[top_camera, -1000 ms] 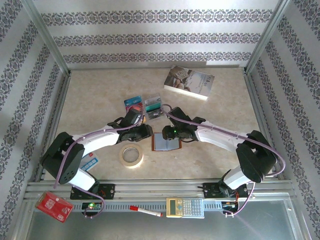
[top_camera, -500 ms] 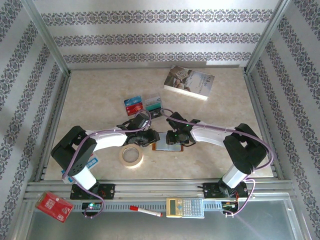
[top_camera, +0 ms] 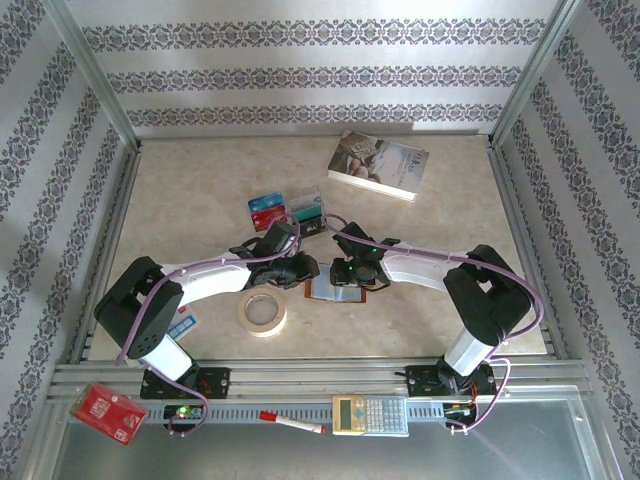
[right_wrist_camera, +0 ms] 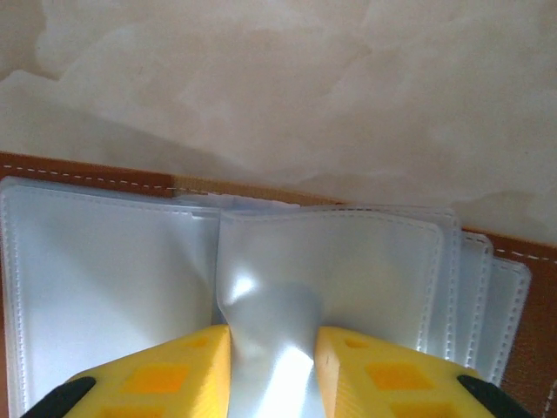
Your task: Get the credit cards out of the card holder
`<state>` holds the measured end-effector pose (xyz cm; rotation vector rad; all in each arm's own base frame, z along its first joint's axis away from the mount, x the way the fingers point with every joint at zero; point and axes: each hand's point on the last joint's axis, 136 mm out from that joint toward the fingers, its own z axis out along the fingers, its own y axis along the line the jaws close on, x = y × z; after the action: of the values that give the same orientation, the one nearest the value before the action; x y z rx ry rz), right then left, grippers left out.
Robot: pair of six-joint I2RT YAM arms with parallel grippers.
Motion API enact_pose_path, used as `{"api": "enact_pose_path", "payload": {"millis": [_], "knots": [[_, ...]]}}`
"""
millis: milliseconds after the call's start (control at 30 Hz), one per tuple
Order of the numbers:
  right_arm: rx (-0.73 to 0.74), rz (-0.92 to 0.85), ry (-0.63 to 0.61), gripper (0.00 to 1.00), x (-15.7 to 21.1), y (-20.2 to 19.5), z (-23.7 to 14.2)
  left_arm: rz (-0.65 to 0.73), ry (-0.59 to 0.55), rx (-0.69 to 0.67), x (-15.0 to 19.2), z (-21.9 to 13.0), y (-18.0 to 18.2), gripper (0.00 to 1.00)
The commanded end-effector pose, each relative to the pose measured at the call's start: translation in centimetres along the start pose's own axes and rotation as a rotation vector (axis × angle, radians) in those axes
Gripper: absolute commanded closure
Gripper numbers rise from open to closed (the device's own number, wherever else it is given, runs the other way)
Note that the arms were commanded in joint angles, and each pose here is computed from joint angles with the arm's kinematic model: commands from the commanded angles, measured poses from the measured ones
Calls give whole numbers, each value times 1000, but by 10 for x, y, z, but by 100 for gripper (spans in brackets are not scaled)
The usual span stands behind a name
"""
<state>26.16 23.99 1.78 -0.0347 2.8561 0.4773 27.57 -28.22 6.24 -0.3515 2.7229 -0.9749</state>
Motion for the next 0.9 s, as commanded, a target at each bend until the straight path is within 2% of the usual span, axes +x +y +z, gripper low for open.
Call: {"api": "enact_pose_path", "payload": {"millis": [0,267,500,700,867], "knots": [[78,43,80,67,23,-29,16,10,24,22,7,2,-10,75],[84,47,85,68,24,-32,17,23,62,-46,11,15,1,74],[81,45,86,68,23,-32,18,33,19,-149,6,11,21,70],[71,48,86,69,22,-31,18,42,40,-110,10,19,13,71],[61,60,81,70,20,-33,17,53,34,-95,7,16,7,77]]}}
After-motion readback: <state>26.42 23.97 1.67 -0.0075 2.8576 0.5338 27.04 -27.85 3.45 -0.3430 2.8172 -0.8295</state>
